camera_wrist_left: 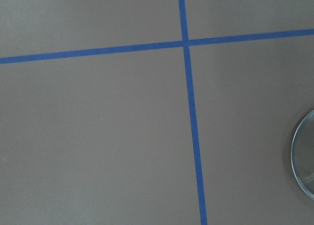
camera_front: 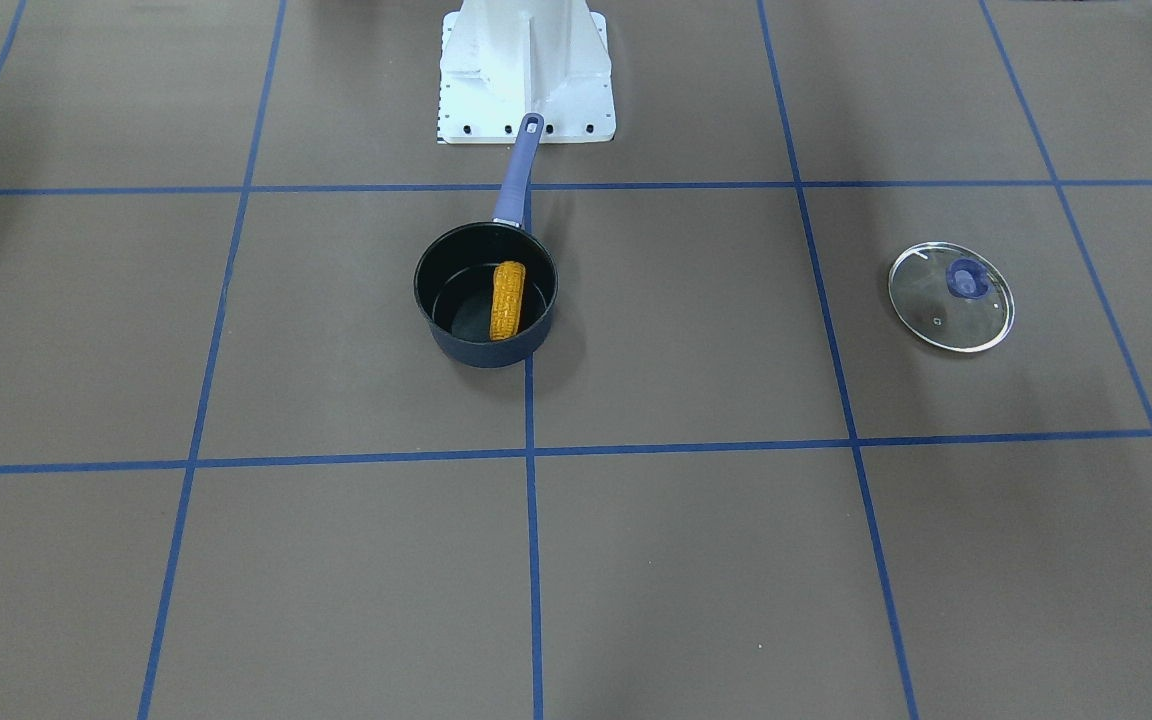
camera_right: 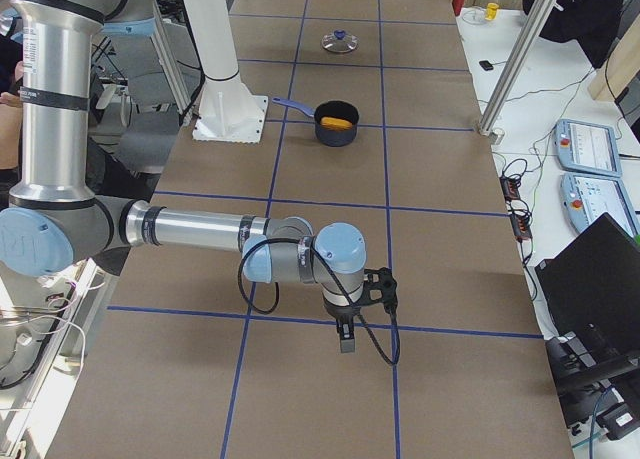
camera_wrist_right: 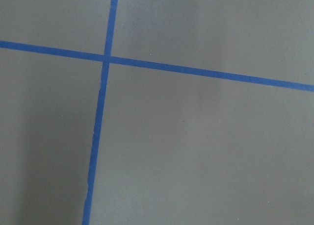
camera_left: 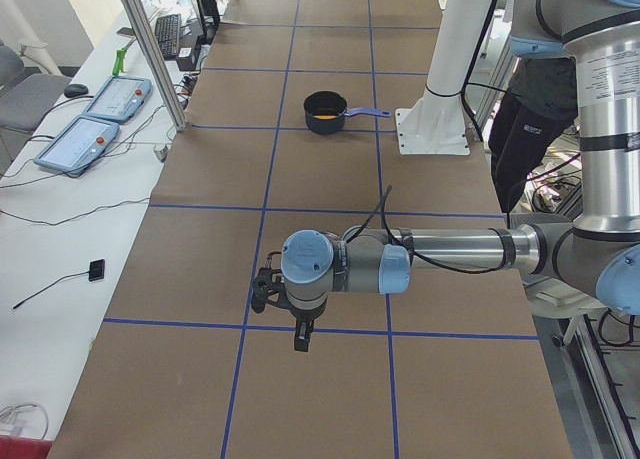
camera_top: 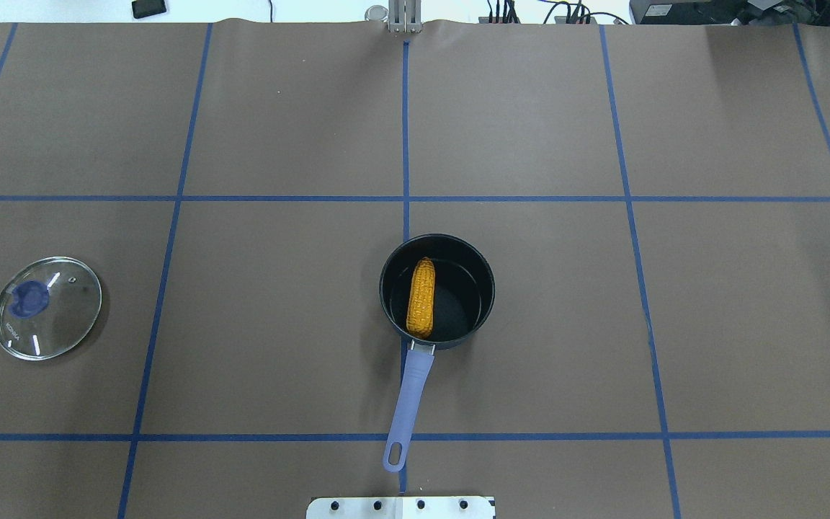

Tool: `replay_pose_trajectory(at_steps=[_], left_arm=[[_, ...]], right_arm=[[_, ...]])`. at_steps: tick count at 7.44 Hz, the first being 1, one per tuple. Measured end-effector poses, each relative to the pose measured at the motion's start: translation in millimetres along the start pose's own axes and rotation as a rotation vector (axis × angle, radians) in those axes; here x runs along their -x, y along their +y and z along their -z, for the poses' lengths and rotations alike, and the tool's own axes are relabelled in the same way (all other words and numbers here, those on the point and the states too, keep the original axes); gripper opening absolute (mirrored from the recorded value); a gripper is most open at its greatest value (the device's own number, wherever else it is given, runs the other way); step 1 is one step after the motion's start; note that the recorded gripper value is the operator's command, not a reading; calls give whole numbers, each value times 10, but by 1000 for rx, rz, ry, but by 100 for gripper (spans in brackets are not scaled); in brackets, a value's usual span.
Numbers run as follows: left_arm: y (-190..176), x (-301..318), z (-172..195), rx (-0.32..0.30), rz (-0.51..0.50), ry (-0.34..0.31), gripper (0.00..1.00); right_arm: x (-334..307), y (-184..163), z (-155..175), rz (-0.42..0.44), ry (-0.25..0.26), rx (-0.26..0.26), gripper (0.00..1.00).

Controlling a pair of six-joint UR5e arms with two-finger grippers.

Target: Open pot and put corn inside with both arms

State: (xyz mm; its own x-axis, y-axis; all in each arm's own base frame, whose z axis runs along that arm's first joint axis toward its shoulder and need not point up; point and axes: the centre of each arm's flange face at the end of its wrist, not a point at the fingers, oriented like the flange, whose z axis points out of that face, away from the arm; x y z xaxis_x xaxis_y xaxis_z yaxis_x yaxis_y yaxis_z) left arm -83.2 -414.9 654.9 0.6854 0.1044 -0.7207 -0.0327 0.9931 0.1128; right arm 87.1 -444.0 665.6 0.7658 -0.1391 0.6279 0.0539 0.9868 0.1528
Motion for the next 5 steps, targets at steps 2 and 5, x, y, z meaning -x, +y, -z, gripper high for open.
replay_pose_trajectory(at_steps=[2, 5], left_arm=[[-3, -4, 4, -2, -2, 0, 98], [-7, -6, 6, -5, -6, -1, 98]], right_arm=[[193, -131, -65, 35, -25, 7, 100], [261, -172, -82, 50, -39, 8, 100]])
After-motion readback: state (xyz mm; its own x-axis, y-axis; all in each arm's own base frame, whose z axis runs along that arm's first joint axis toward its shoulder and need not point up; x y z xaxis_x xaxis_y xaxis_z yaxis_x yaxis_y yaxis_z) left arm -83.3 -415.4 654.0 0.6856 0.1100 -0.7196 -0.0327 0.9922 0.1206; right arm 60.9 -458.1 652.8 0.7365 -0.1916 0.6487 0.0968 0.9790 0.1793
